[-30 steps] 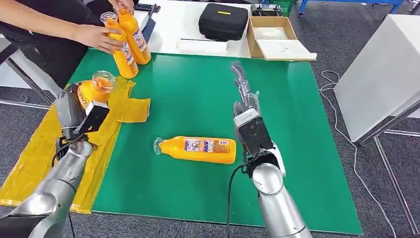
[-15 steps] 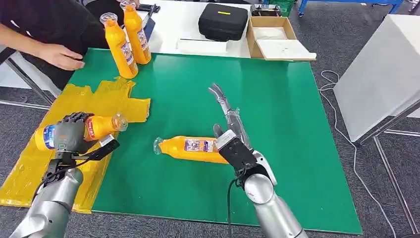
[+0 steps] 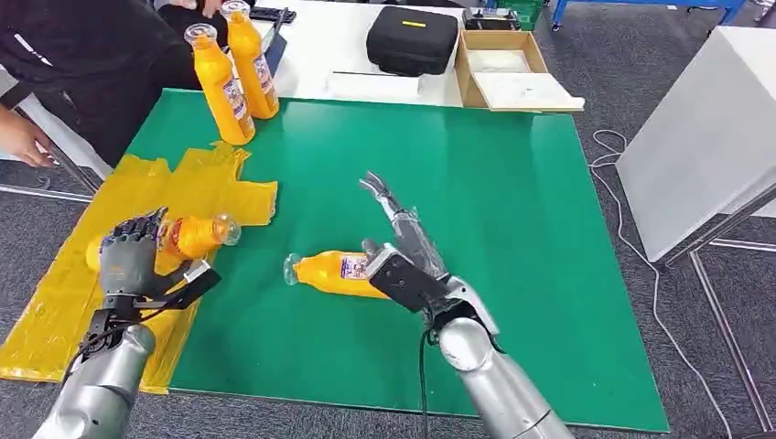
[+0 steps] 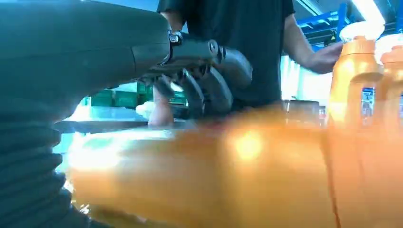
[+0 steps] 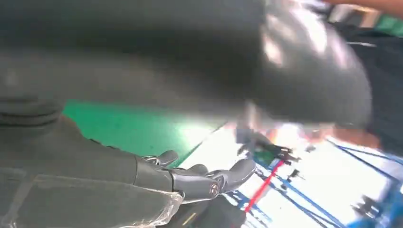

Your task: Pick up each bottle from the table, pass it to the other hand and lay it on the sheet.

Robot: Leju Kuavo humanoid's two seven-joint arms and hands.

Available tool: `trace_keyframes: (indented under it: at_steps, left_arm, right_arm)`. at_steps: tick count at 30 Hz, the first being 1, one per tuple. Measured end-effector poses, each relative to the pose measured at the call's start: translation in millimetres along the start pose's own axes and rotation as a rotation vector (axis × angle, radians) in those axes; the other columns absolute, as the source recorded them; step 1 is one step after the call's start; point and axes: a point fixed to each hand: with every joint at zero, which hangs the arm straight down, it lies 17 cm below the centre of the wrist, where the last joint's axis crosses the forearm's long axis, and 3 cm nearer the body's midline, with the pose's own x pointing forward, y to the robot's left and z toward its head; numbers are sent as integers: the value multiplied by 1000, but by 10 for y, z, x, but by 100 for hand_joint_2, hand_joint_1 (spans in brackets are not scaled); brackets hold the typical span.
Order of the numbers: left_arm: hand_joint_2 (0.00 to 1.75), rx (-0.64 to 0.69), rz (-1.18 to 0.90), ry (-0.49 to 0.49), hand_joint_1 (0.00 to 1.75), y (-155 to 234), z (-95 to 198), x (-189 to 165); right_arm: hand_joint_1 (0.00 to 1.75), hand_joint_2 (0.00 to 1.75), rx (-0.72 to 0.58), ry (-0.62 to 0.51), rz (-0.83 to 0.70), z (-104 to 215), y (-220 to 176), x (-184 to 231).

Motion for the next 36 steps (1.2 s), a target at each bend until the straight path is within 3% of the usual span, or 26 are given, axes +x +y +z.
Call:
trace_keyframes:
  at_steps: [4, 13, 18, 22, 29, 36]
  left_arm:
    - [0, 1, 8, -7, 0, -7, -17, 53]
    - [0, 40, 90, -4, 0, 90, -253, 210]
    - [0, 87, 181, 11, 0, 178, -337, 227]
    - [0, 230, 486, 204, 0, 392, -432, -100]
    - [0, 335, 642, 296, 0, 570, -507, -315]
    - [0, 332, 647, 240, 0, 694, -708, -197]
  right_arm:
    - [0, 175, 86, 149, 190, -154, 11, -420]
    - [0, 175, 270, 299, 396, -153, 107, -1045]
    - [0, 175, 366, 351, 435, -21, 200, -1261]
    - [0, 175, 457, 393, 449, 159, 340, -1440]
    - [0, 175, 512, 430, 466, 326, 423, -1600]
    - [0, 175, 486, 450, 440, 419, 480, -1624]
